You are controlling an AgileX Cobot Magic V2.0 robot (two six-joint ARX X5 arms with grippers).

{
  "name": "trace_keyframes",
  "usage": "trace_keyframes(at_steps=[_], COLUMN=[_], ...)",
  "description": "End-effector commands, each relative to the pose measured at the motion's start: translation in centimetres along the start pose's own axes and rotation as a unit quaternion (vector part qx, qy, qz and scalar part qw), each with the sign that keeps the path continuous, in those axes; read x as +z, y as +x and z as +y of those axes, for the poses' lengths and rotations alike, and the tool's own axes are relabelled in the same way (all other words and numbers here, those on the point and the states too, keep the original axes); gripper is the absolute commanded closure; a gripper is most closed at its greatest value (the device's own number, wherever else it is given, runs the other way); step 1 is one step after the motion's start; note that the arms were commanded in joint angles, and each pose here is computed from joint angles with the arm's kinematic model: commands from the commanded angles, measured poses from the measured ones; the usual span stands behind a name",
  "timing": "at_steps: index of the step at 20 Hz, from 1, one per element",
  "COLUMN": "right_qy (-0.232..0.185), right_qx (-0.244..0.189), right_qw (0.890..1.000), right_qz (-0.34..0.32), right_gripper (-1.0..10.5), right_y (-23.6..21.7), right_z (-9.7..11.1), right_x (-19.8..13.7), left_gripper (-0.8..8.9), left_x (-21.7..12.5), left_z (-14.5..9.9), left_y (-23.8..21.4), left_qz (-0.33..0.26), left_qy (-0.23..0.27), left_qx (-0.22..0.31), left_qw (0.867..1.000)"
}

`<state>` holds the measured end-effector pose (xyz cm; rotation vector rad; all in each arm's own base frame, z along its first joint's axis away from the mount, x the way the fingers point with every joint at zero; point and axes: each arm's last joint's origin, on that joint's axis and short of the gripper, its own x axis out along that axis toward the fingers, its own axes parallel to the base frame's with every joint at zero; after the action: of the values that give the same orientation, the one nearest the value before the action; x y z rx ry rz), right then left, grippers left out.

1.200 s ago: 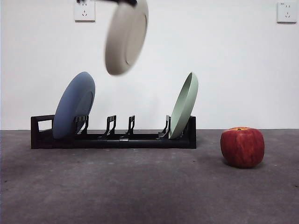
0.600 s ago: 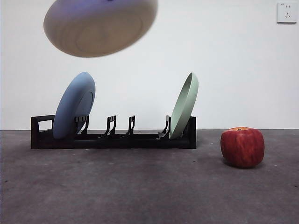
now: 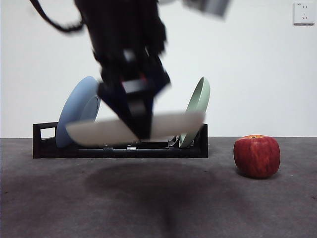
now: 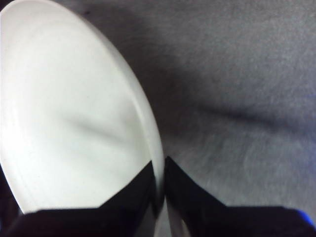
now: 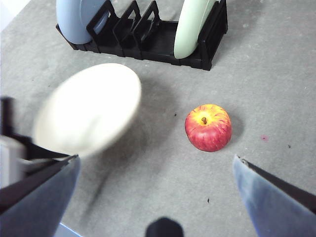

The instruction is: Take the yellow plate from the plate rack,put the plate on the table,take the apple from the table,put the apple in the plate

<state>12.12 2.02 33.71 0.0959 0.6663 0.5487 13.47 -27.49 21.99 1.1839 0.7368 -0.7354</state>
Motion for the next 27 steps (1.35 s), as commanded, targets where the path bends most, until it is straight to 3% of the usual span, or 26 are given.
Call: trace_keyframes(at_steps=[1, 5, 15, 20, 23, 27], right_qy=[0.004, 0.005, 0.005, 0.005, 0.005, 0.007], right_qx=[0.002, 0.002, 0.002, 0.002, 0.002, 0.002], right_qw=[1.0, 1.0, 1.0, 1.0, 1.0, 1.0], right_qz=[-0.001, 0.0, 0.0, 0.0, 0.001, 0.004], right_gripper=[3.5, 3.5, 3.5, 3.5, 3.5, 3.5], right_y=[-0.1, -0.1, -0.1, -0.1, -0.1, -0.1], right_z=[0.1, 0.1, 0.1, 0.1, 0.1, 0.1], right_x=[0.1, 0.0, 0.0, 0.0, 0.0, 0.0], left_gripper=[8.19, 8.19, 8.19, 8.04, 5.84, 5.53], left_x=[0.4, 0.7, 1.4, 1.0, 0.9, 1.0], left_z=[-1.2, -2.4, -4.4, -4.5, -4.3, -4.0], left_y=[2.2, 4.4, 5.8, 6.1, 6.2, 6.0], left_qz=[0.026, 0.053, 0.057, 0.065, 0.067, 0.071], left_qy=[0.023, 0.027, 0.011, -0.012, -0.033, -0.034], left_qx=[-0.005, -0.012, -0.004, -0.063, -0.073, -0.073], left_qw=[0.999, 0.998, 0.998, 0.996, 0.995, 0.994])
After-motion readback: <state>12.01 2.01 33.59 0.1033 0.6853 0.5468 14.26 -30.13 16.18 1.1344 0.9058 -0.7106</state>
